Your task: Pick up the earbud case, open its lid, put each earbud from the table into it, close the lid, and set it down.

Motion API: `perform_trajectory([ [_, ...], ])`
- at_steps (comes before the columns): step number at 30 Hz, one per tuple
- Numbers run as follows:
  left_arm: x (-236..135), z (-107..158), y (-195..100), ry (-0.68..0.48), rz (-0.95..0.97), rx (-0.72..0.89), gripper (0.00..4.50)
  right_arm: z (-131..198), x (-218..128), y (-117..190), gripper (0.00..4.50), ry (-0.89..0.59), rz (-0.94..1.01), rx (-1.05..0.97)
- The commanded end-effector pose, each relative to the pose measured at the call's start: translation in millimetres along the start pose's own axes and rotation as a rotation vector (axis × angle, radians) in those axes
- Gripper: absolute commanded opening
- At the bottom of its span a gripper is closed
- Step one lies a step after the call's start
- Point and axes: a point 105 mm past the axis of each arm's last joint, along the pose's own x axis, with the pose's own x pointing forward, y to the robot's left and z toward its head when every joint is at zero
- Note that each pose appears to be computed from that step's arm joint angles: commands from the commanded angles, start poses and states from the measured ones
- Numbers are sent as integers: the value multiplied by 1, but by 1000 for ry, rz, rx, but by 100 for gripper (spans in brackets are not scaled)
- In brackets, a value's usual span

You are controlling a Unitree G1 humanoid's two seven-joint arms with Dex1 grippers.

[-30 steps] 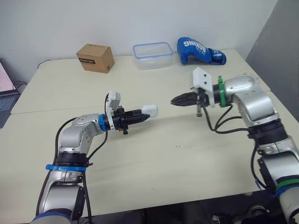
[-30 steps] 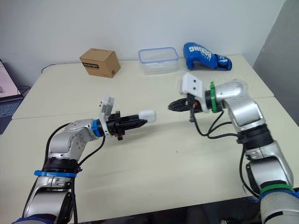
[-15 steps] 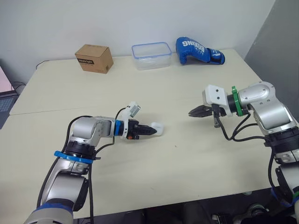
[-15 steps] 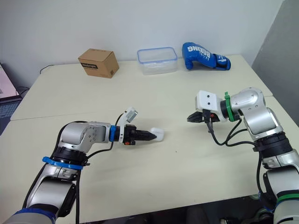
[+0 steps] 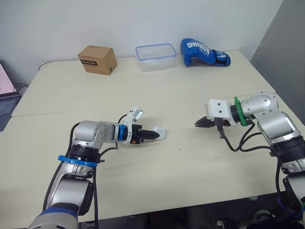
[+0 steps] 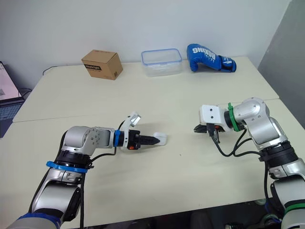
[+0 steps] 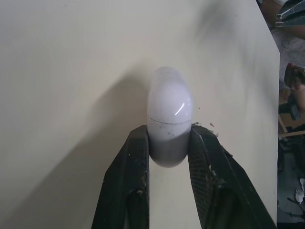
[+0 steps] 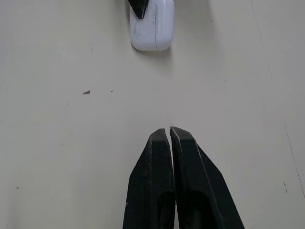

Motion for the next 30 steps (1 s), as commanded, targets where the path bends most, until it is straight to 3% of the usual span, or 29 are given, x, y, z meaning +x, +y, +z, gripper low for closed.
perform_trajectory([
  [1, -9, -1, 13, -9, 78, -12, 76, 7, -2, -3, 12, -11, -14, -31],
  [2, -9, -1, 14, -9, 81, -14, 76, 7, -2, -3, 12, -13, -15, -31],
  [10, -21, -4, 25, 21, 156, -3, 321, 9, -1, -3, 0, -21, -17, -28],
  [21, -69, -12, 37, 18, 266, 58, 321, 15, 1, -2, 0, -58, -29, -11],
  [26, -98, -14, 38, -129, 347, 115, 321, 22, -11, 2, 0, -147, -118, 118],
  [30, -109, -39, 36, -218, 411, 141, 321, 29, -12, 27, 0, -238, -139, 272],
])
